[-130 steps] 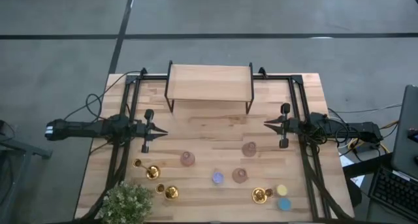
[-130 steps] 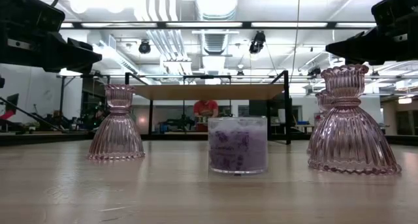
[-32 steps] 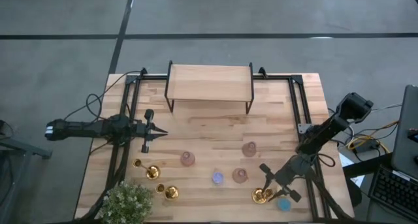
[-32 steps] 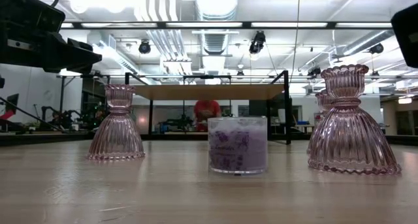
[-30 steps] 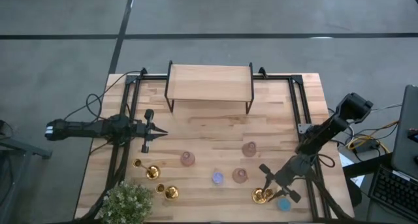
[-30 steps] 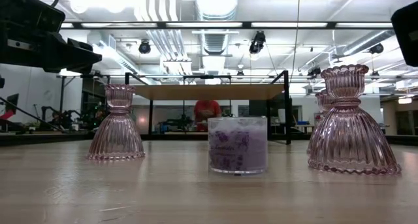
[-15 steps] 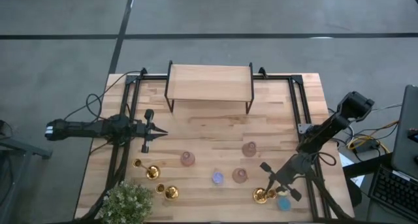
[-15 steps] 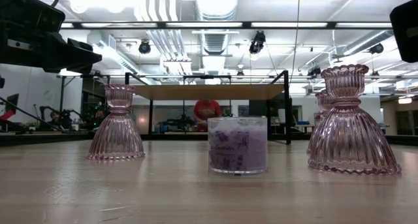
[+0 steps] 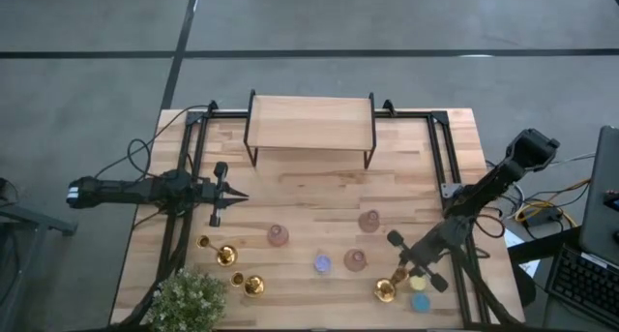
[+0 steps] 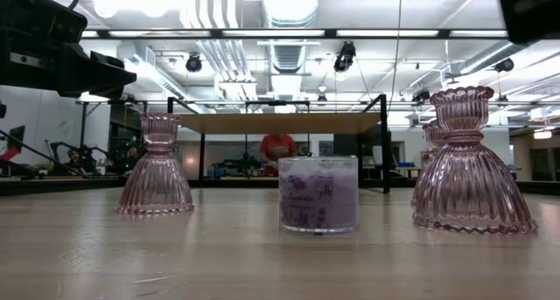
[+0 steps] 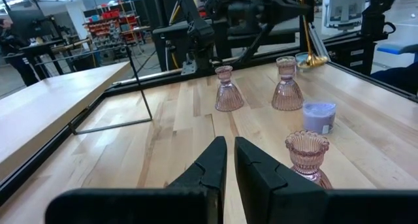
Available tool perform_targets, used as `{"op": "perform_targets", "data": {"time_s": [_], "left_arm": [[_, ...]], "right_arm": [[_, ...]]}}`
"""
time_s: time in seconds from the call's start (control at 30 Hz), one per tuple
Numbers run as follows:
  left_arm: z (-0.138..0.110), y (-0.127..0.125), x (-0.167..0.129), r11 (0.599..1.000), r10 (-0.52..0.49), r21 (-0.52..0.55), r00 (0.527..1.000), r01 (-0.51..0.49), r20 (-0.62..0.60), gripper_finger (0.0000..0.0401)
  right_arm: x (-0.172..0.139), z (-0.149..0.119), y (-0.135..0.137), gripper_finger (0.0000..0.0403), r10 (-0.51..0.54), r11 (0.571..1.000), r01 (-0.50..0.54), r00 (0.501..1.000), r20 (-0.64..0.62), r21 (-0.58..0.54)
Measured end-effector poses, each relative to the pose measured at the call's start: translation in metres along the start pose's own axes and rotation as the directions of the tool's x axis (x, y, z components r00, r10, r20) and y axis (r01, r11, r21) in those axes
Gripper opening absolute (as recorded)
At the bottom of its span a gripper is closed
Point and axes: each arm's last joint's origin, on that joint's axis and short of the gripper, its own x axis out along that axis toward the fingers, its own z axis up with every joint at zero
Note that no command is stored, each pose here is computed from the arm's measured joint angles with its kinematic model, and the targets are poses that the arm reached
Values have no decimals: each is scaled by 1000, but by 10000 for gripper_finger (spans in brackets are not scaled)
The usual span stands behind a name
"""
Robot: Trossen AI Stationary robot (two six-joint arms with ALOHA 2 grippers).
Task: Pick & Place candle stick holders
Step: Put the bottom right gold candle holder on the shelf
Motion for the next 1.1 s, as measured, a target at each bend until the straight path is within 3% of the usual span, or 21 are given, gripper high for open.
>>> {"op": "perform_targets", "data": {"time_s": [0.23, 0.53, 0.9, 1.1], "left_arm": [[0, 0, 0, 1000, 0, 0, 1000, 0, 0, 35], [0, 0, 0, 1000, 0, 0, 1000, 0, 0, 35], [0, 0, 0, 1000, 0, 0, 1000, 0, 0, 35], [0, 0, 0, 1000, 0, 0, 1000, 0, 0, 35]], "right_arm": [[-14, 29, -24, 22, -238, 968, 246, 963, 123, -56], [-31, 74, -59, 22, -544, 825, 551, 835, 85, -125], [-41, 131, -79, 22, -654, 715, 670, 742, 148, -198], [-55, 159, -95, 22, -725, 620, 759, 652, 224, -200]]}}
